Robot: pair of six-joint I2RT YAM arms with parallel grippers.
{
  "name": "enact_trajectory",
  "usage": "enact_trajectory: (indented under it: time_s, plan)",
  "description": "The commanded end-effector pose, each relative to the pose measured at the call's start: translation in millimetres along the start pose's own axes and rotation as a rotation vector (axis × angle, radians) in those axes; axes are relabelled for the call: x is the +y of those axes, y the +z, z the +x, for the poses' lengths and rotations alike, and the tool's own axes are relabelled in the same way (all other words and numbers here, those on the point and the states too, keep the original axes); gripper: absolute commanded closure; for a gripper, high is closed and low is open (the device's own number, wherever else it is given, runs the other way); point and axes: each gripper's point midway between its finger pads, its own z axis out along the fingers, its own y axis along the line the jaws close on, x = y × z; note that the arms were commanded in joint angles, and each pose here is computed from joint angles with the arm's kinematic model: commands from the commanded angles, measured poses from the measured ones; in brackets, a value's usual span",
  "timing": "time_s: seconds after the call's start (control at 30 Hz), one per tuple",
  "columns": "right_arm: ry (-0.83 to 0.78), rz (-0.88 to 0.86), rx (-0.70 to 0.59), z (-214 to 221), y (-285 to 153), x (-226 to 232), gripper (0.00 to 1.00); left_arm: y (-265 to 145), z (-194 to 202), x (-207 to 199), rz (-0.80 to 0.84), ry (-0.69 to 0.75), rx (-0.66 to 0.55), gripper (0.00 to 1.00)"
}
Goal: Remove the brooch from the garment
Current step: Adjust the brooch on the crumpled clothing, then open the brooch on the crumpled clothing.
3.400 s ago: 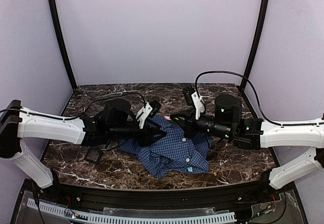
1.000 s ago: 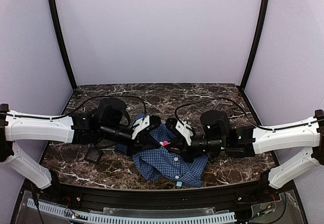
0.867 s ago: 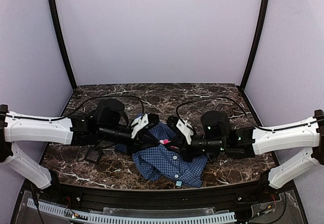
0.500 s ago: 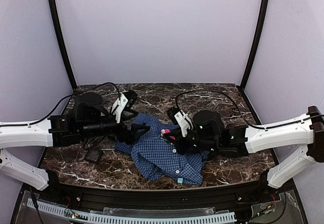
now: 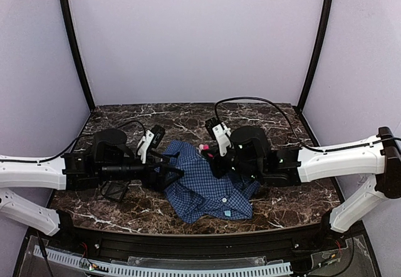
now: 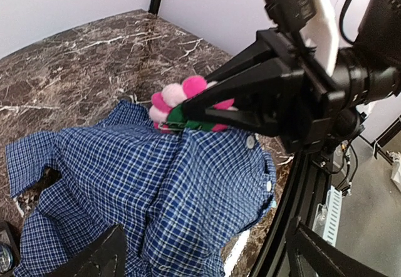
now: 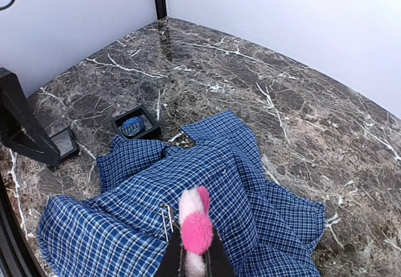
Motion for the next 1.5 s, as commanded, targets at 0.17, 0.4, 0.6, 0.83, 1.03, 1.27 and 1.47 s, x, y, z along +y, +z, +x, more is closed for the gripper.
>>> enact_trajectory:
  time_s: [0.17,0.4,0.6,0.83,1.03,1.27,1.47]
  plan:
    - [0.035,-0.248,-0.027,-8.5,-18.9,24.1,1.00,13.5,-9.1,11.6,-0.058,0.148,-0.046,0.04]
    - [0.065,-0.429,-0.011,-3.6,-30.0,32.7,1.00,29.3,-9.9,3.6,-0.010,0.232,-0.024,0.14]
    - [0.081,-0.530,-0.003,-1.7,-35.1,32.9,1.00,36.7,-10.0,-1.0,0.021,0.267,-0.027,0.38]
    - [0.116,-0.607,-0.020,-2.1,-45.1,33.8,1.00,44.9,-6.8,-12.8,0.103,0.279,-0.025,0.42]
    - [0.121,-0.667,-0.043,-4.1,-54.3,39.7,1.00,52.5,-10.5,-23.8,0.169,0.281,-0.039,0.54]
    - [0.126,-0.692,-0.058,-4.9,-60.0,41.2,1.00,56.9,-9.9,-37.4,0.254,0.285,-0.048,0.62]
    - [0.135,-0.703,-0.077,-6.7,-64.0,40.1,1.00,52.5,-8.0,-45.5,0.307,0.295,-0.067,0.80]
